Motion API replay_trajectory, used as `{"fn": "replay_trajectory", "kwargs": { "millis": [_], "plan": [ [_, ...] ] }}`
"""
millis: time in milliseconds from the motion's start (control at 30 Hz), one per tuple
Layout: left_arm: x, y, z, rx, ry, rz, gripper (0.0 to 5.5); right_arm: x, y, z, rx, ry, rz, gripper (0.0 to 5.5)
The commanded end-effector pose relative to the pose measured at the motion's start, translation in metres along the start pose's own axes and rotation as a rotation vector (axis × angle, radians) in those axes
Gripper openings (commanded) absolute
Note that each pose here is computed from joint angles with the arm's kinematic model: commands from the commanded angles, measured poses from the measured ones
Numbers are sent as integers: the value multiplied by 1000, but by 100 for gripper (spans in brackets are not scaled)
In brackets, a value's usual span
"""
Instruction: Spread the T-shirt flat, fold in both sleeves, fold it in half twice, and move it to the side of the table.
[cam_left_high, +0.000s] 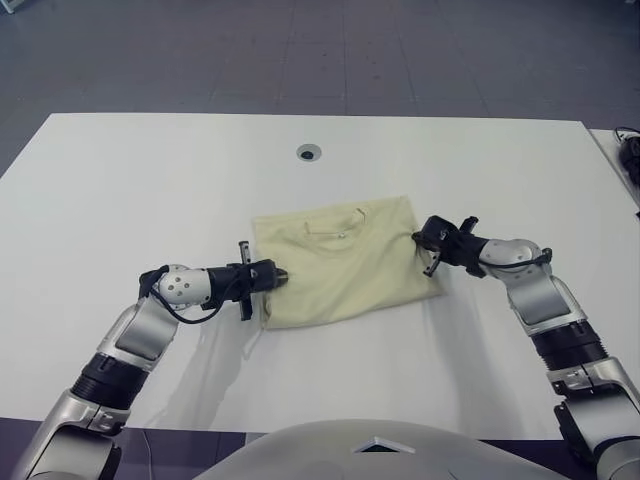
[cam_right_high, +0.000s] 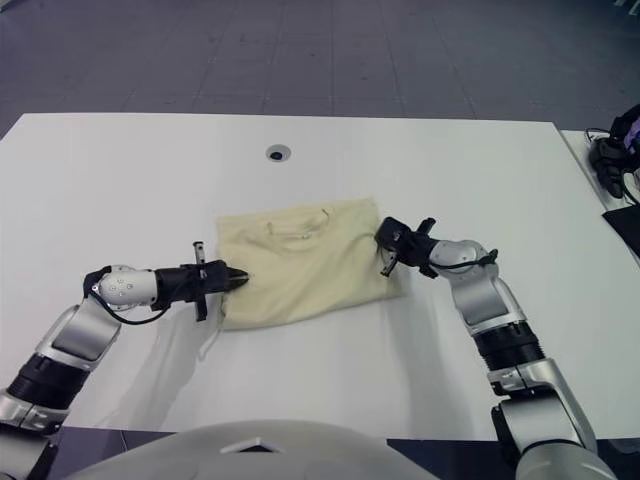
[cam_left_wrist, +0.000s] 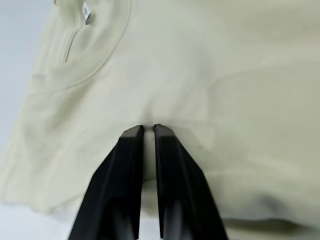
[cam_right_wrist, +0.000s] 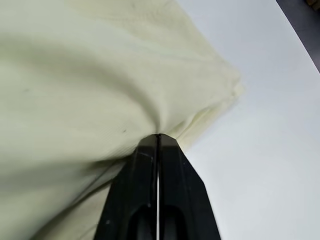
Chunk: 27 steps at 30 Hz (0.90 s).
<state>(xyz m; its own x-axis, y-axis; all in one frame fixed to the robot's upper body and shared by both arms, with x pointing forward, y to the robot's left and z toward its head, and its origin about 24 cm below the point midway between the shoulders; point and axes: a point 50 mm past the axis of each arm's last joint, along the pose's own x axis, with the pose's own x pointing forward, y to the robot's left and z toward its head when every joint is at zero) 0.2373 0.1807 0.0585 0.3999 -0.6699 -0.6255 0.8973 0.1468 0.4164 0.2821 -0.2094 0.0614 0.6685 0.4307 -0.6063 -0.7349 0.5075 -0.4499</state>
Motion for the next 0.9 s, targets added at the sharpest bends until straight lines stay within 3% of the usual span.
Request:
{"fn": "replay_trajectory", "kwargs": {
  "millis": [33,200,333,467,667,900],
  "plan": [
    [-3,-7,-28,39,149,-67,110,-15,-1,1,24,28,11,0],
    [-12,18,-32,170,179,-30,191,-28,-13,25,53,-36,-25,0],
    [-17,43,-17,292,112,63,252,-29,-32,54,109,-161,-96,0],
    [-23,55,13,313,-25,152,321,-10,-37,56,122,-179,-93,62],
    [-30,37,31,276,-70,111,419,9,-37,46,114,-164,-95,156],
    [-25,-1,17,243,114,101,533,31,-42,61,80,-231,-140,265]
  ]
}}
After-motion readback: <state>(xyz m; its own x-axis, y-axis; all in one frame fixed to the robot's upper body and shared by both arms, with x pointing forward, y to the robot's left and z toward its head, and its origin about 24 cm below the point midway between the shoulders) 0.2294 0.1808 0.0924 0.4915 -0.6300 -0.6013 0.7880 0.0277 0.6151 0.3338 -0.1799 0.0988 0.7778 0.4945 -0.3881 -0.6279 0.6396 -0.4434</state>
